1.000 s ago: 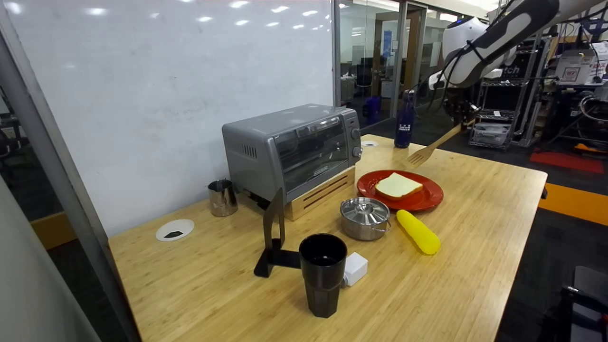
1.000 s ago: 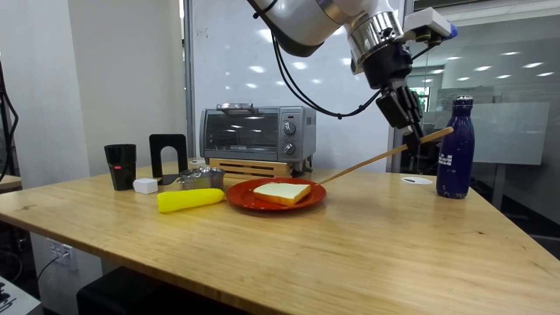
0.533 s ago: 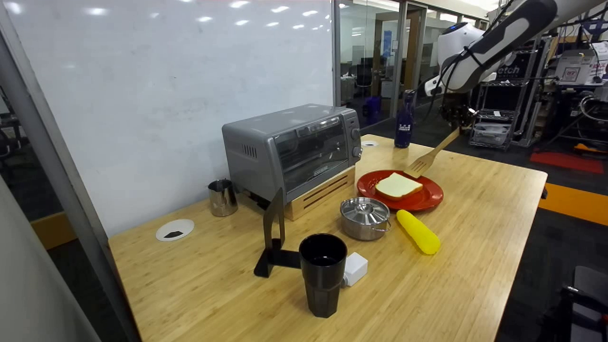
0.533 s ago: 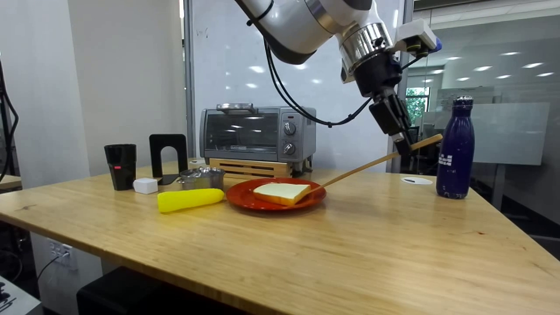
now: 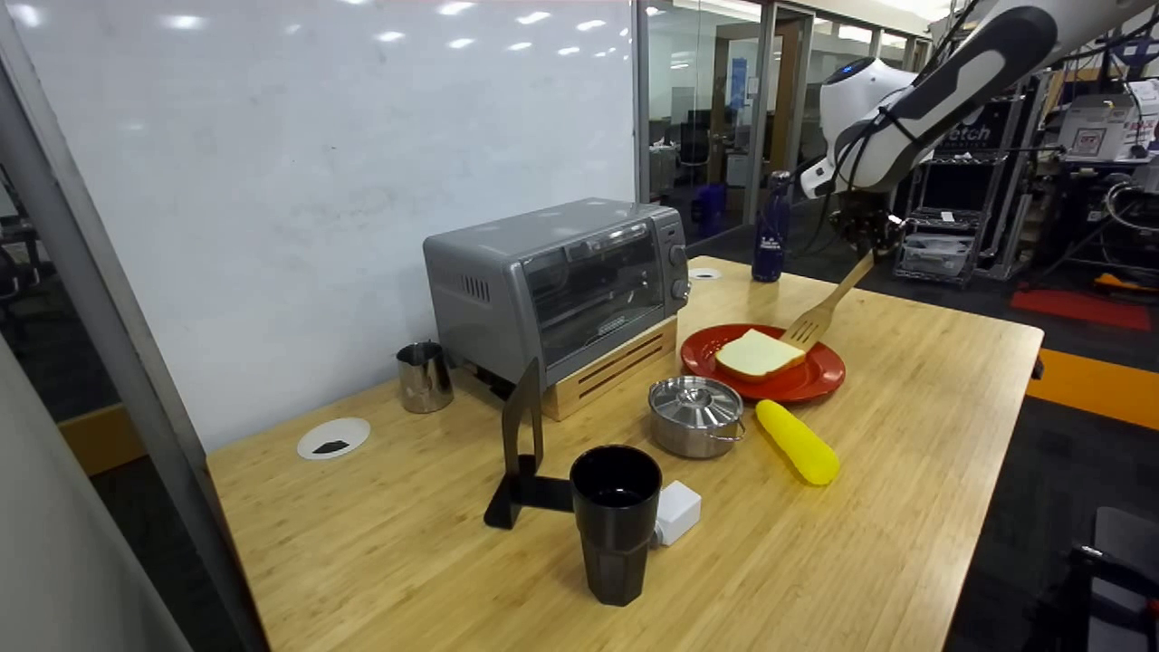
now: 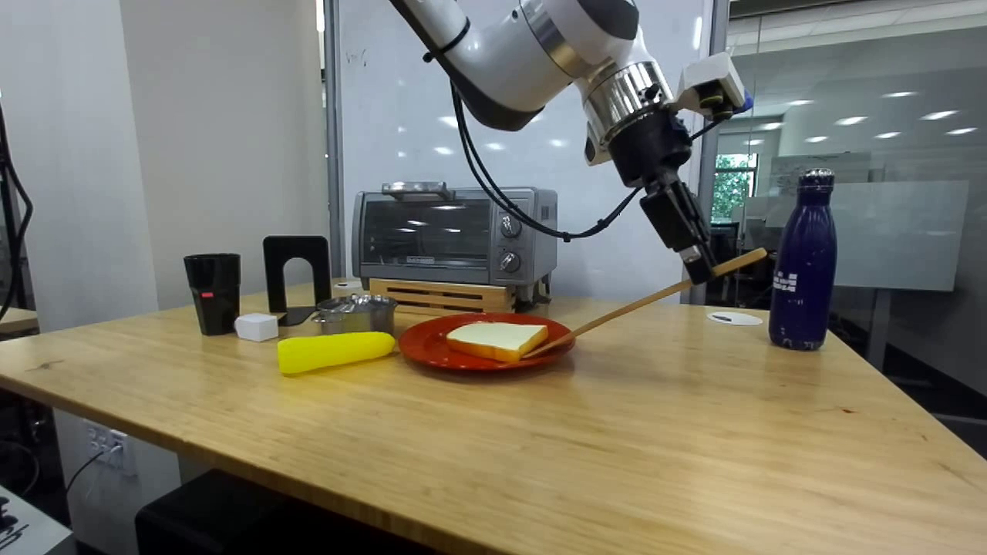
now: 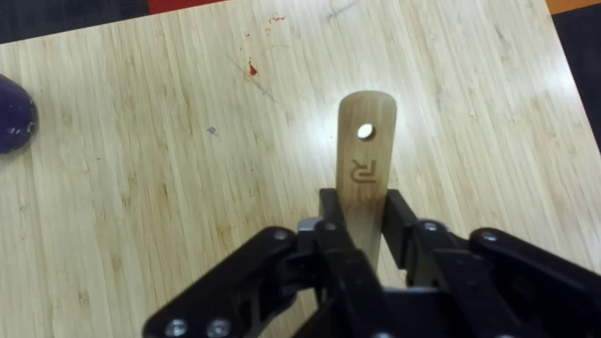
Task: Use the spatula to pick up the slice of bread.
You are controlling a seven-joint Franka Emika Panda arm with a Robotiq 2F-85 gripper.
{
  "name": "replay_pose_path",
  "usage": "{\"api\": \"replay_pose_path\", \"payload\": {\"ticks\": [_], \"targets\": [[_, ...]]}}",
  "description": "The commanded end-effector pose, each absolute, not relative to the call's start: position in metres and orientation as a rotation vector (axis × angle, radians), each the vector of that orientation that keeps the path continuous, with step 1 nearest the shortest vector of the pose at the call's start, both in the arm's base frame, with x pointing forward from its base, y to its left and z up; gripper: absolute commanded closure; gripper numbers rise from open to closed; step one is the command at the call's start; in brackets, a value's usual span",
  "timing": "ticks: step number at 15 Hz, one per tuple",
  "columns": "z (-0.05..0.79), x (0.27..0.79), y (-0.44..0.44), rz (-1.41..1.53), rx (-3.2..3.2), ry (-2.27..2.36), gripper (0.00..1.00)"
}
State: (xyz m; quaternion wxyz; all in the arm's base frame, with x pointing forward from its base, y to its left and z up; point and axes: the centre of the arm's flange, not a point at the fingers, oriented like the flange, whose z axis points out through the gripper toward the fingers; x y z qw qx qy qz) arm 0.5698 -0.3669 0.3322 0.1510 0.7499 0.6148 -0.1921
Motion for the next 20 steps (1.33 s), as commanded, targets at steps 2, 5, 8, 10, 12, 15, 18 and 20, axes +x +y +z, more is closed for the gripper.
{"api": "replay_pose_path", "payload": {"ticks": [2, 5, 8, 10, 12, 15, 18, 20], "targets": [[0.323, 0.572, -0.358, -0.670, 2.037, 1.798, 0.93], [0.321, 0.573, -0.351, -0.722, 1.955, 1.821, 0.93], [0.318, 0.574, -0.345, -0.742, 1.925, 1.814, 0.93], [0.317, 0.571, -0.344, -0.712, 1.971, 1.760, 0.93], [0.312, 0.564, -0.342, -0.670, 2.028, 1.695, 0.93], [0.294, 0.549, -0.336, -0.582, 2.135, 1.619, 0.93], [0.263, 0.533, -0.334, -0.549, 2.234, 1.619, 0.93], [0.251, 0.524, -0.334, -0.527, 2.277, 1.626, 0.93]]}}
